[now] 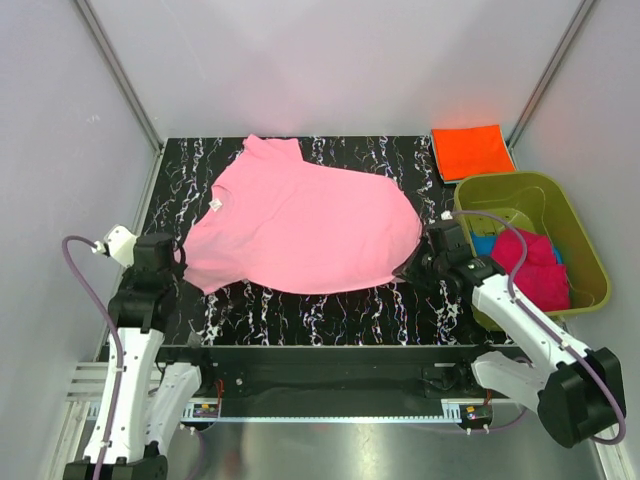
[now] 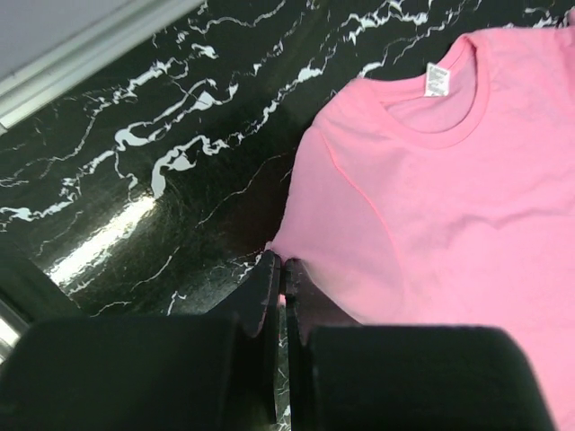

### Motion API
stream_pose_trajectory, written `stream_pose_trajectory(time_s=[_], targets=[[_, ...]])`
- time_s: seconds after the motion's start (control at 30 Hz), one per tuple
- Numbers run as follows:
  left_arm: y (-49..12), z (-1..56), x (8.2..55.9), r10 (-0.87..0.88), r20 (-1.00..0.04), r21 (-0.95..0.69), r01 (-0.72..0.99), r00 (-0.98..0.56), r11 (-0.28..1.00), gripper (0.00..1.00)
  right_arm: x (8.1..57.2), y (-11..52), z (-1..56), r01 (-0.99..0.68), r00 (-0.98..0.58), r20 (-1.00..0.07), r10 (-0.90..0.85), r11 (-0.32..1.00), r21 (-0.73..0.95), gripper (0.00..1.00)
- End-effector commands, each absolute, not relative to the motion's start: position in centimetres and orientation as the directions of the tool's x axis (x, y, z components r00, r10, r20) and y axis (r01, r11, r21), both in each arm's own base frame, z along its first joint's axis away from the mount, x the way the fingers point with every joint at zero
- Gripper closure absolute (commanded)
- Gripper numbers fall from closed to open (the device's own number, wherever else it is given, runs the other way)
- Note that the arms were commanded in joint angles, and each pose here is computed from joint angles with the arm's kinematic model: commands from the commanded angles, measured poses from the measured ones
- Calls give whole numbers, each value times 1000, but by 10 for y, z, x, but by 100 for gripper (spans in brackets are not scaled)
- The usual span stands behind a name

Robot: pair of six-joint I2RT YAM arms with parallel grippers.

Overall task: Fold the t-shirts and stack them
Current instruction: Flatten the tshirt out, then fold the tshirt

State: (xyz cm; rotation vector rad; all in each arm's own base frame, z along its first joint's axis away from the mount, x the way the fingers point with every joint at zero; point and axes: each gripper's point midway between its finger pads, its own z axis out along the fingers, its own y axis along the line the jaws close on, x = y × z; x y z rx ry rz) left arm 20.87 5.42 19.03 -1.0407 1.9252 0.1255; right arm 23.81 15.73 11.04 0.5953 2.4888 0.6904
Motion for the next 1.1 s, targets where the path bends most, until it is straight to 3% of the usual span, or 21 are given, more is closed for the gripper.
stream_pose_trajectory(time_s=[0.0, 0.33, 0.6, 1.07], targets=[[70, 220, 200, -570, -808, -303, -725, -149, 619, 100, 252, 157, 144, 264, -719, -386, 578, 741, 618, 100], [55, 209, 219, -562, -791, -289, -664, -240, 690, 100, 210, 142, 91, 383, -756, -293, 585, 759, 526, 100], [25, 180, 281, -521, -739, -260, -534, -426, 805, 100, 226, 135, 95, 388, -712, -360, 602, 766, 513, 100], [32, 151, 362, -490, -681, -130, -568, -544, 813, 100, 239, 116, 81, 462, -662, -419, 621, 779, 424, 100]])
